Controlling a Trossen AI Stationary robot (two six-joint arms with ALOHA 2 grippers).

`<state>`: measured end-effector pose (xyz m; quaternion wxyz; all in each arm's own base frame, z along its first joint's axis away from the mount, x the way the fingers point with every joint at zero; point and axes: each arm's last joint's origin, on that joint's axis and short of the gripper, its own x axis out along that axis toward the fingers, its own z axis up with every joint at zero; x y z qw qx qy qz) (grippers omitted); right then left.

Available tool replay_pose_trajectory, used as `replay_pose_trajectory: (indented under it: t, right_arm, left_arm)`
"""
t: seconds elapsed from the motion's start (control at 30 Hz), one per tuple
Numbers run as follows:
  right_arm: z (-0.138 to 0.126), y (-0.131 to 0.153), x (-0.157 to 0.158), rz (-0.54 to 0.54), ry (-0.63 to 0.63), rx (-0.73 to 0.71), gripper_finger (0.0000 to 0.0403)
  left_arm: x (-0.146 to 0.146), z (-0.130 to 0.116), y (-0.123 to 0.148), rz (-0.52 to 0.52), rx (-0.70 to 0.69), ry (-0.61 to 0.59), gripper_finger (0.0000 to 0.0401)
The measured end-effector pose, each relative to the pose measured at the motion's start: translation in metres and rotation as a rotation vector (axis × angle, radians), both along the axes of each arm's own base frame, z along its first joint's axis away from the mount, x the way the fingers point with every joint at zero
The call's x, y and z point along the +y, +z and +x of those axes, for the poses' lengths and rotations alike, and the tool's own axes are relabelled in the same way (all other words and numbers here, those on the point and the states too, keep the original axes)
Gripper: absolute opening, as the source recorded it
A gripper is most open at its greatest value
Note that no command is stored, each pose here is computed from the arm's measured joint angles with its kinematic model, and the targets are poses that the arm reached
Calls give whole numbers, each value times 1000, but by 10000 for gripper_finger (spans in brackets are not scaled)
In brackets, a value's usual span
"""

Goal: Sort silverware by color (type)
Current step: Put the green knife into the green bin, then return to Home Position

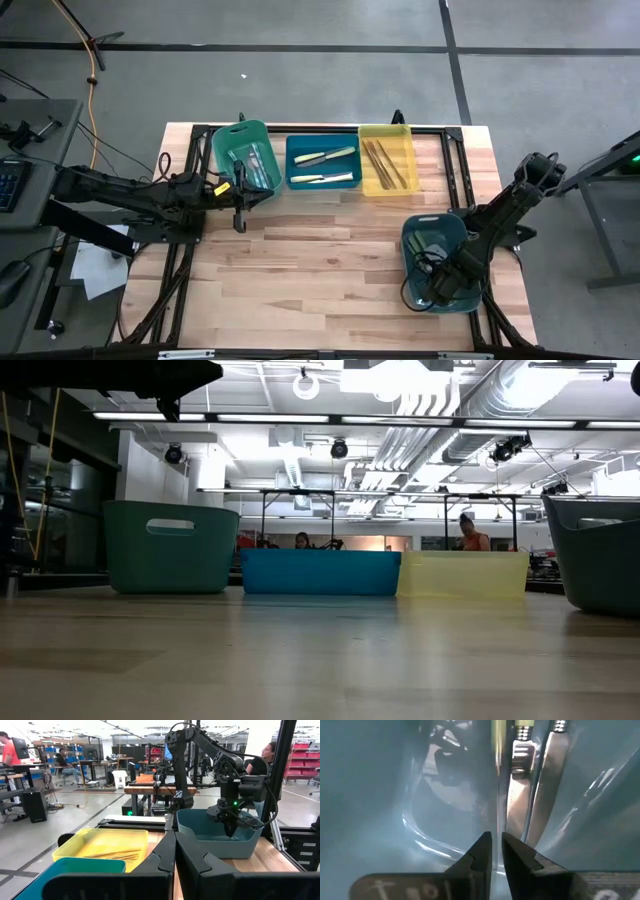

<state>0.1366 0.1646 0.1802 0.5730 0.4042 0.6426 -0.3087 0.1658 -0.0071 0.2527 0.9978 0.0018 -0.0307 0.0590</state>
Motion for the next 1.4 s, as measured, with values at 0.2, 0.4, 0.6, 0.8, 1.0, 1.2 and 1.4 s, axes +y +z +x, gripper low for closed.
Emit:
replay_pose_trajectory:
  t: [0.2,0.4,0.6,0.8,1.0,1.2,1.4]
  right_arm:
    - [1,0,1,6,0,-12,77]
    - [1,0,1,12,32,-24,132]
    - [3,11,9,137,144,31,164]
    - [11,41,18,199,240,-6,167]
    - [26,95,12,-27,260,-228,167]
    - [51,148,-5,-519,323,-676,167]
    - [75,162,-39,-953,428,-685,167]
  left_arm:
    - [0,0,0,0,1,0,0]
    - [0,0,0,0,1,0,0]
    - [0,0,0,-1,2,15,0]
    - [2,0,-2,-2,20,63,0]
    - [2,0,-2,-2,25,82,0]
    - [2,0,-2,0,25,83,0]
    - [2,0,-3,7,33,83,0]
